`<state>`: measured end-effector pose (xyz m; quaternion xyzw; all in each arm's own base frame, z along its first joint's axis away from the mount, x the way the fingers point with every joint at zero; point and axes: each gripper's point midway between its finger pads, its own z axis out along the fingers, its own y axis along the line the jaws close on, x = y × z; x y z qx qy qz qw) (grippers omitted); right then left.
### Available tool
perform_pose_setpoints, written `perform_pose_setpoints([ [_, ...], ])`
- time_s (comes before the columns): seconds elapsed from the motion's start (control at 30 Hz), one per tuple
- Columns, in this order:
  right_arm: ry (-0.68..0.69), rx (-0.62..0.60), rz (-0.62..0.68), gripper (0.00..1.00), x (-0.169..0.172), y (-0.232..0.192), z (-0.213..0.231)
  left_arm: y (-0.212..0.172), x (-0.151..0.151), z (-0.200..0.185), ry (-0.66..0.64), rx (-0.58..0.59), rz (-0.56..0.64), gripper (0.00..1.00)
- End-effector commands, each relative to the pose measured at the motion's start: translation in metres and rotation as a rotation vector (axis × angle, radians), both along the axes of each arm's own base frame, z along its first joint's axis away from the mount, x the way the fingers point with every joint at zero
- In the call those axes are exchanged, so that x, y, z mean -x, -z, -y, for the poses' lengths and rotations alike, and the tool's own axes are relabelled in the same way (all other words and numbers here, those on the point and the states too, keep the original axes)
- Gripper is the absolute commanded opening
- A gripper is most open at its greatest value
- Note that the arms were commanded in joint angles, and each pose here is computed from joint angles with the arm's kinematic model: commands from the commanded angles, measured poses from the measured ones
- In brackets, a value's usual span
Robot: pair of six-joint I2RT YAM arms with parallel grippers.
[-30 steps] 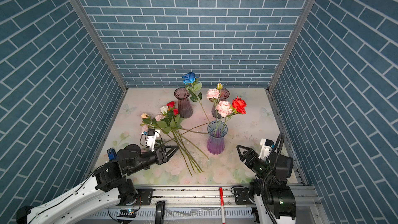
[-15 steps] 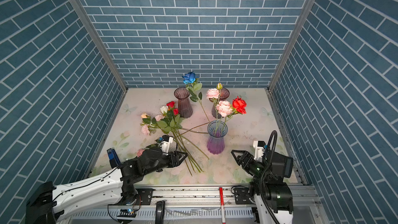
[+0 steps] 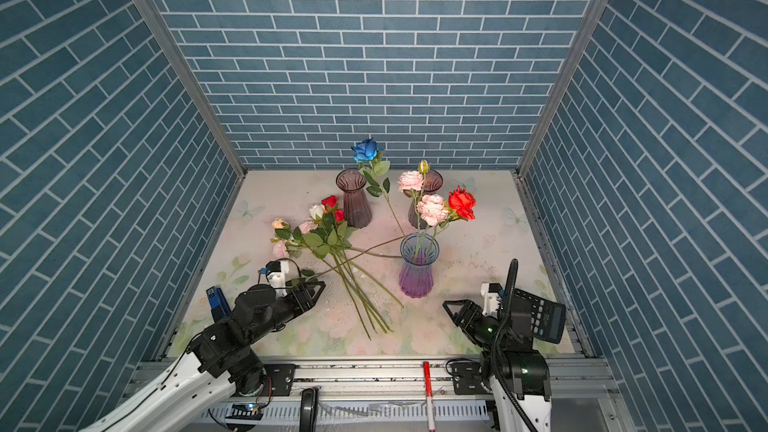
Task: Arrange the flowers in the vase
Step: 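Grasp the blue-purple vase rim with the right gripper while the left lowers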
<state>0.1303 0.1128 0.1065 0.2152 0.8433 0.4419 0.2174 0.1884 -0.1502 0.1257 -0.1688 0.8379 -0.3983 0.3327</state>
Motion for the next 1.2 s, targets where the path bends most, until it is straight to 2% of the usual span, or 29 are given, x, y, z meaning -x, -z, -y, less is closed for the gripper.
perform_pose_setpoints([
  [0.0,0.02,-0.025,-0.041,0.63,-0.005,0.008,0.0,0.028,0.012,-0.017,-0.023,-0.001,-0.095,0.58],
  [0.17,0.045,-0.044,-0.086,0.6,-0.007,0.021,0.0,0.036,0.012,-0.028,-0.04,-0.043,-0.099,0.58],
  [0.23,0.051,-0.045,-0.093,0.63,-0.008,0.023,0.0,0.037,0.009,-0.028,-0.026,-0.068,-0.105,0.58],
  [0.47,0.05,-0.029,-0.066,0.62,-0.009,0.009,0.002,0.045,-0.009,-0.008,0.046,-0.067,-0.133,0.58],
  [0.67,0.029,0.001,0.055,0.59,-0.012,-0.038,0.003,0.047,-0.024,0.001,0.07,-0.079,-0.124,0.58],
  [0.9,-0.036,-0.01,0.179,0.55,-0.026,-0.115,-0.005,0.046,-0.024,0.0,0.065,-0.073,-0.102,0.58],
  [1.17,-0.08,-0.023,0.207,0.49,-0.049,-0.161,-0.012,0.039,-0.022,-0.007,0.036,-0.061,-0.062,0.59],
])
